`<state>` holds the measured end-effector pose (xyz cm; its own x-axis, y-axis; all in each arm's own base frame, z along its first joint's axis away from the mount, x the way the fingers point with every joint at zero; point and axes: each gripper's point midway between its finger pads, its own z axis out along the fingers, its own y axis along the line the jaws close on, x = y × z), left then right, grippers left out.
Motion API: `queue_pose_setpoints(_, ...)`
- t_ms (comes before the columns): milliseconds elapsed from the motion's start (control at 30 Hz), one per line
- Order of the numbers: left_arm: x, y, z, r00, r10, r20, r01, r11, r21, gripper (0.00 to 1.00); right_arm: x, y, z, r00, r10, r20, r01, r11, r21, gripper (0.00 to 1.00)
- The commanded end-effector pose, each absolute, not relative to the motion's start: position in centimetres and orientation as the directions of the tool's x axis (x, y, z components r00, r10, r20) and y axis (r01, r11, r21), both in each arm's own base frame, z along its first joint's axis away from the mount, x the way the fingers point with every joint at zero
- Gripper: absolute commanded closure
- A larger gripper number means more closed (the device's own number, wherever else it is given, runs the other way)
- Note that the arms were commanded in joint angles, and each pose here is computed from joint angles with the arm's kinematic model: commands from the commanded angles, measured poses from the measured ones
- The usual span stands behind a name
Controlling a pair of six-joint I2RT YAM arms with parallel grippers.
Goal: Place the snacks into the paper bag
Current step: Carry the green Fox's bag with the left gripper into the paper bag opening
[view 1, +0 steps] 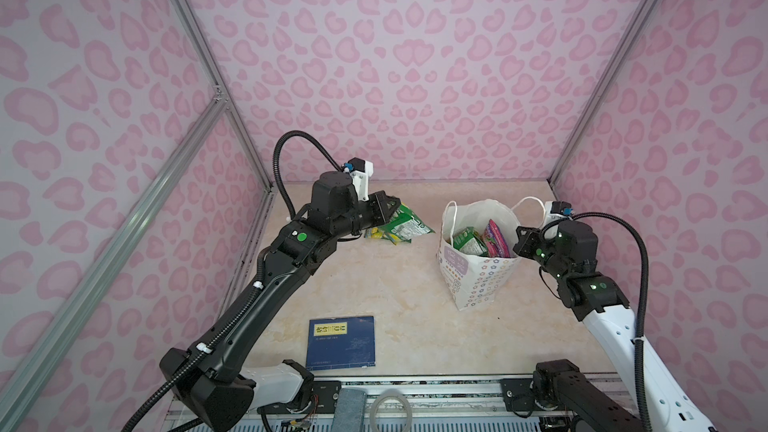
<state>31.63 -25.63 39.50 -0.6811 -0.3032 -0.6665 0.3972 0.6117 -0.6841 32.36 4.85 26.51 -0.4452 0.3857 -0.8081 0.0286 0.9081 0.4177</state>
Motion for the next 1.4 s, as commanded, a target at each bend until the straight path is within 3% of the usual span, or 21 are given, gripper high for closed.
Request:
queue_pose_setpoints(0, 30.4, -26.4, 44.1, -0.619, -0.301, -0.726, 0.505, 0.555, -0.661, 0.96, 32.6, 5.0, 27.0, -0.426, 0.387, -0.818, 0.01, 0.906, 0.424, 1.0)
queue_pose_setpoints(300, 27.0, -28.9, 54.3, -0.502, -0.303, -0.81, 0.684, 0.434, -0.586, 0.96, 32.2, 5.9, 28.9, -0.416, 0.381, -0.826, -0.054, 0.896, 0.44, 1.0)
queue_pose_setpoints(533, 26.4, -31.9, 57.2, -0.476, -0.258, -0.841, 0.75, 0.381, -0.541, 0.96, 31.9, 7.1, 30.6, -0.408, 0.369, -0.835, -0.122, 0.885, 0.45, 1.0)
queue_pose_setpoints(1000, 26.3, -40.6, 52.2, -0.59, -0.055, -0.805, 0.761, 0.295, -0.578, 0.97, 31.8, 7.1, 30.2, -0.413, 0.364, -0.835, -0.12, 0.887, 0.446, 1.0)
queue_pose_setpoints(1367, 26.1, -42.6, 45.4, -0.653, 0.071, -0.754, 0.716, 0.381, -0.585, 0.97, 31.7, 6.8, 29.9, -0.415, 0.365, -0.834, -0.107, 0.89, 0.443, 1.0)
